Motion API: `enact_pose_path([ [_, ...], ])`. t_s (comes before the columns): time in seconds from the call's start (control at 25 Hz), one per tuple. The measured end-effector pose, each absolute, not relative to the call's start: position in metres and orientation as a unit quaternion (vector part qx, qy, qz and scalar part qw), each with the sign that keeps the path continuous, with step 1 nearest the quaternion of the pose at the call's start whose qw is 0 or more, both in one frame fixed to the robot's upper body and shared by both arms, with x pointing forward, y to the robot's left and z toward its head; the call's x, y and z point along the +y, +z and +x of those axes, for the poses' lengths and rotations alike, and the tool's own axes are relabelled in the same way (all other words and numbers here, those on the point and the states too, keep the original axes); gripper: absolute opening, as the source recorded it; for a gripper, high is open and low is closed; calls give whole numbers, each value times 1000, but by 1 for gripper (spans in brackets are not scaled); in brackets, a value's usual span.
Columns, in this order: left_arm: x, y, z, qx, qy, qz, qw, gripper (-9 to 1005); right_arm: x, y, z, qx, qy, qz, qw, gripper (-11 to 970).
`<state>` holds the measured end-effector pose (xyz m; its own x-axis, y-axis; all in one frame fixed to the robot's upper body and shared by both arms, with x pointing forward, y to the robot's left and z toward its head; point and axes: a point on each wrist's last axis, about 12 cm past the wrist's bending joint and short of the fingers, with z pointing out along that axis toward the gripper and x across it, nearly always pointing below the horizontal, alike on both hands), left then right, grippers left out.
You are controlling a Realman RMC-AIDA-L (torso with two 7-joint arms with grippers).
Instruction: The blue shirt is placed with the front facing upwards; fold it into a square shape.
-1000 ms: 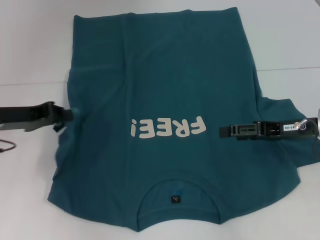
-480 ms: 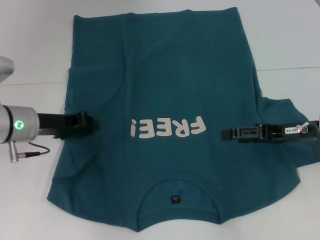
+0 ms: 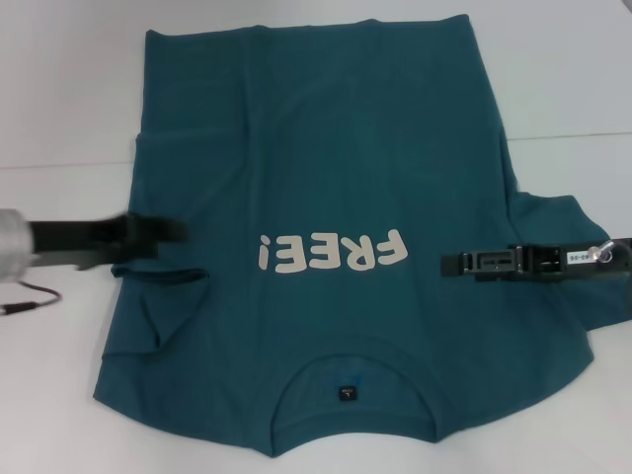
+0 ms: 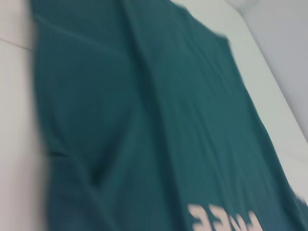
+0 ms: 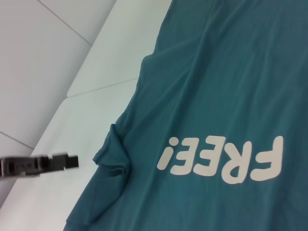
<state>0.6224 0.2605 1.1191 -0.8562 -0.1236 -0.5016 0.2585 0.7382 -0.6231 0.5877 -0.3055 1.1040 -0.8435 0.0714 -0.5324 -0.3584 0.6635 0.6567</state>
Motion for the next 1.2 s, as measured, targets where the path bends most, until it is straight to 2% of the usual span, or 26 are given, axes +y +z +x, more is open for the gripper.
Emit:
enact_pose_path([
  [0.04,269,1120,620,891,-361,20,274,419,-306,1104,588,872,401,-82,268,941],
  [0.08,293,1116,615,886,-361,-56,286,459,-307,1105,588,872,401,-82,268,941],
  [0.24,311,1105,609,881,-356,-117,287,651,-307,1105,588,872,402,-82,265,941],
  [1.2,303,1073,624,894,-282,-164,307,648,-302,1104,590,879,396,-86,253,941],
])
